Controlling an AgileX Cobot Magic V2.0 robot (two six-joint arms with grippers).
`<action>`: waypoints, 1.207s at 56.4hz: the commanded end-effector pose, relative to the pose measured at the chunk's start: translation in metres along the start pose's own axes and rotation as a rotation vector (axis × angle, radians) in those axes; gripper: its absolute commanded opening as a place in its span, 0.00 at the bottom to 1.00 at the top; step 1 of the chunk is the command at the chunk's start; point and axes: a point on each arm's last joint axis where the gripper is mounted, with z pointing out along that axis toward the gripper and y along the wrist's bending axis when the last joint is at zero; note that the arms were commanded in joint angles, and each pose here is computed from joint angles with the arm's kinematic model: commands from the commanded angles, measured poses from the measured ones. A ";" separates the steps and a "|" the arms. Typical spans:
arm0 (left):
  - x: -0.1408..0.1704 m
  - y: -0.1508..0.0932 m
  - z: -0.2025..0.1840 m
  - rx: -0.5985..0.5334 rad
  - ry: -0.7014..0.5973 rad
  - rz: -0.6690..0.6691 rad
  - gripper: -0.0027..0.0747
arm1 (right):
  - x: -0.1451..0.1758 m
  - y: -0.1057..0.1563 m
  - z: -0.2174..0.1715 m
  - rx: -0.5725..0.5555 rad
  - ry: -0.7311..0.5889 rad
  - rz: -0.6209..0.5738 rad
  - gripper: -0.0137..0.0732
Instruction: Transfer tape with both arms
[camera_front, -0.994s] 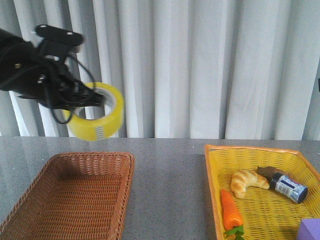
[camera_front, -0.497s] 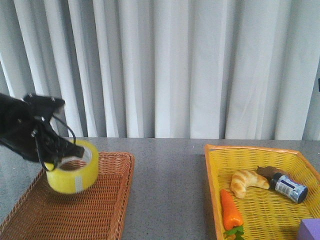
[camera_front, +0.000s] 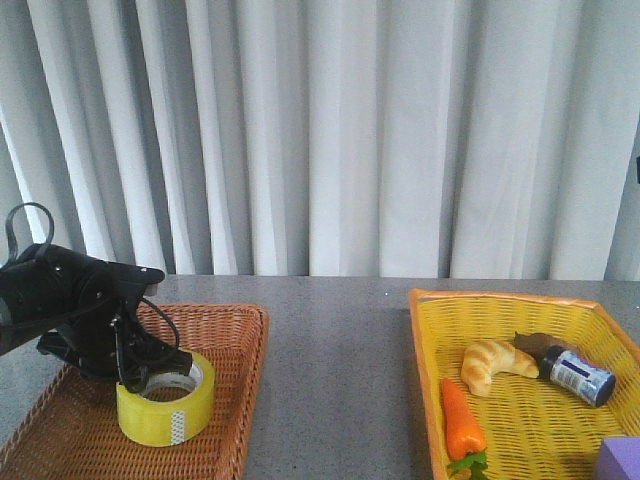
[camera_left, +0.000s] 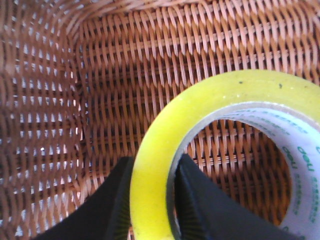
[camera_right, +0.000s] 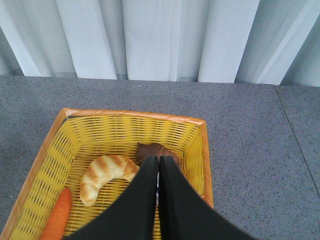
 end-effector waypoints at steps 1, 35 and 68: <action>-0.016 0.002 -0.032 0.023 -0.137 -0.030 0.16 | -0.014 -0.003 -0.018 0.017 -0.121 -0.002 0.15; -0.012 0.010 -0.030 0.003 -0.089 -0.042 0.53 | -0.014 -0.003 -0.018 0.017 -0.121 -0.002 0.15; -0.054 0.011 -0.138 0.153 -0.359 -0.126 0.52 | -0.014 -0.003 -0.018 0.017 -0.121 -0.002 0.15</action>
